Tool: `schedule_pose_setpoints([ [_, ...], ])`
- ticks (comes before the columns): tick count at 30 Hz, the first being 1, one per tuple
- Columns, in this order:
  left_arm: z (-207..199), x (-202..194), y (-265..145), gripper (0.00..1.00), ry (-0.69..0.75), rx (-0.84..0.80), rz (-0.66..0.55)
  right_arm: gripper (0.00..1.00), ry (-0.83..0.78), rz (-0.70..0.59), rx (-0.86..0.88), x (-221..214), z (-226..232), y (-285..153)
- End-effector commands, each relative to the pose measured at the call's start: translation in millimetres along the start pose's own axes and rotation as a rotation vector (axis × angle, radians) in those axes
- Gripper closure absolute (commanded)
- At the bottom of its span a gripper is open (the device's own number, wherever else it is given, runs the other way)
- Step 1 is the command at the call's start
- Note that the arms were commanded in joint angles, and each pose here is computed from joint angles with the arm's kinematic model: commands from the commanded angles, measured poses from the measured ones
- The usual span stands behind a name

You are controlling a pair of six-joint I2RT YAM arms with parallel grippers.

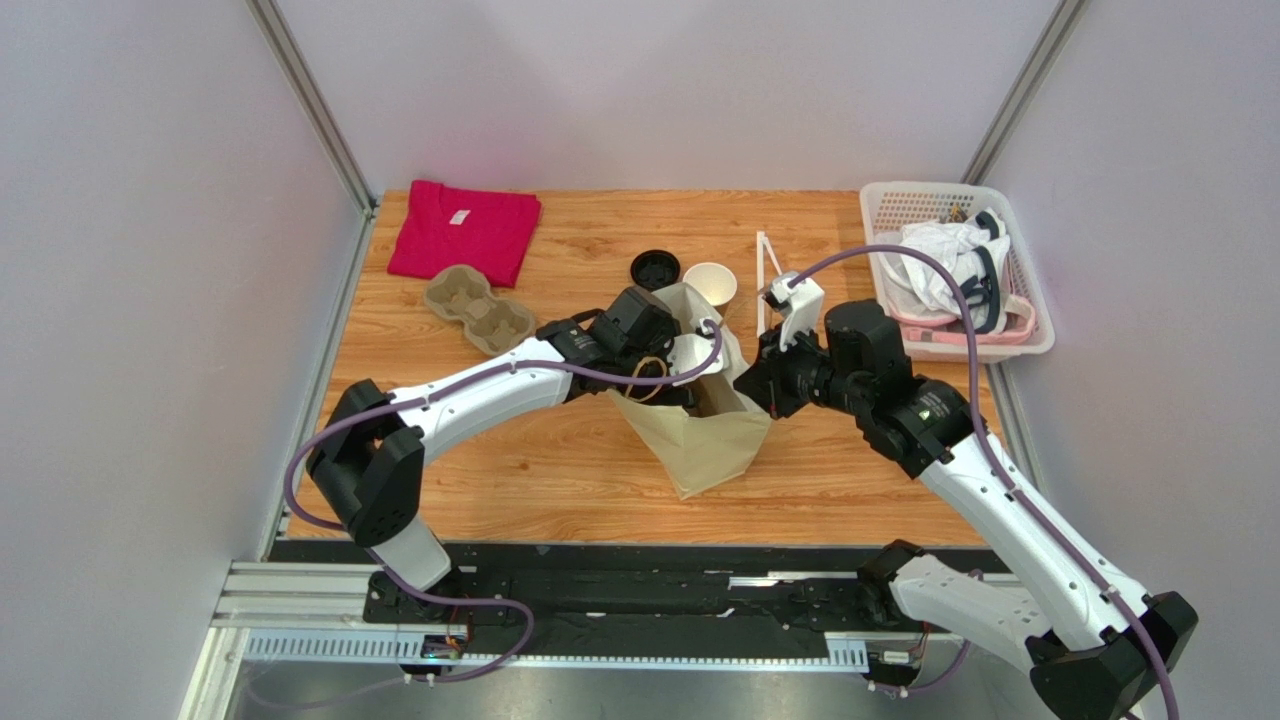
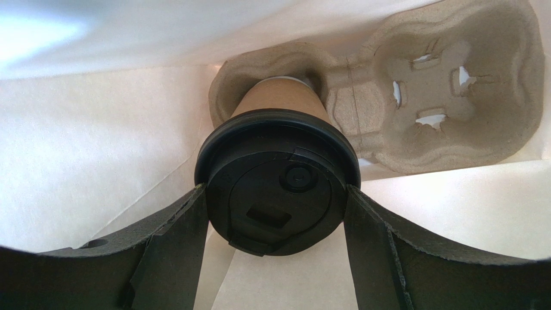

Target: Pack the takeout coffee

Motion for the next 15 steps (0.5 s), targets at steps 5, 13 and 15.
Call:
schedule_pose_setpoints([
  [5, -14.8, -2.2, -16.1, 0.48, -0.052, -0.05, -0.023, 1.0, -0.137, -0.057, -0.023, 7.3, 5.5, -0.1],
  [13, -12.9, 4.0, -20.3, 0.29, -0.031, -0.038, -0.066, 1.0, -0.223, -0.064, -0.043, 9.9, 7.6, -0.5],
  [15, -12.2, 5.6, -20.5, 0.28, -0.031, -0.033, -0.077, 1.0, -0.243, -0.063, -0.051, 8.3, 8.1, 0.2],
])
Point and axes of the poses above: each gripper's point midway between its finger pads, its own y axis out along the fingers, its own z axis along the line the jaws close on, x = y × z, the point moved 5 cm from there along -y, back along the fingers, and after that the axes turned 13 degrees about -y, right-handed, at the moved point
